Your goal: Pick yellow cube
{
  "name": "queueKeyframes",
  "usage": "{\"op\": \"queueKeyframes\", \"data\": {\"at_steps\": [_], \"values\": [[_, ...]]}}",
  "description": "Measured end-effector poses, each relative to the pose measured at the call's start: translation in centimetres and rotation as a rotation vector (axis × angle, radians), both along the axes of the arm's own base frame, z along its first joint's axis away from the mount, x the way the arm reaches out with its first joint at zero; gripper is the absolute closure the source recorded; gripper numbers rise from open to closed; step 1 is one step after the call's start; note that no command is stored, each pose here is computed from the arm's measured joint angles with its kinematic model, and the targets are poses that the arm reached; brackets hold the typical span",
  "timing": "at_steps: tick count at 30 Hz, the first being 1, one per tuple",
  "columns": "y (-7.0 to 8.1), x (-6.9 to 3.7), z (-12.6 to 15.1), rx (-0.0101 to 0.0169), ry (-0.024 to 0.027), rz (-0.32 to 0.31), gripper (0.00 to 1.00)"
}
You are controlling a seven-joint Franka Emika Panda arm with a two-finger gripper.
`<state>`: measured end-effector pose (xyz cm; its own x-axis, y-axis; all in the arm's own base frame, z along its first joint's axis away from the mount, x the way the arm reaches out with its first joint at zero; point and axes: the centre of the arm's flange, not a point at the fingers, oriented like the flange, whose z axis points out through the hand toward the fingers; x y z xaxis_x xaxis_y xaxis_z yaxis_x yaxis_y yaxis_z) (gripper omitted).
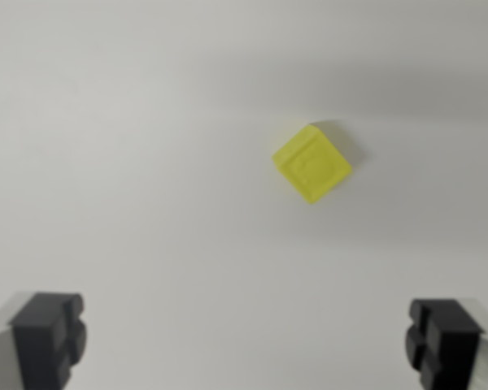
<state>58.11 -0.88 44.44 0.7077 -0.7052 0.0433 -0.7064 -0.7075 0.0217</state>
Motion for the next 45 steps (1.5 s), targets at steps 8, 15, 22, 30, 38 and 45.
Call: {"op": "queueKeyframes", "data": {"at_steps": [8,15,22,30,38,45], "values": [[-0.2,-0.1,-0.3,-0.0001,0.0011,0.019,0.00],[-0.7,-0.2,-2.0,0.0017,0.0030,0.062,0.00],[-1.2,-0.3,-3.8,0.0037,0.0048,0.105,0.00],[-1.8,-0.4,-5.8,0.0063,0.0070,0.154,0.00],[-2.4,-0.5,-7.8,0.0090,0.0092,0.203,0.00],[-2.9,-0.6,-9.5,0.0115,0.0112,0.247,0.00]]}}
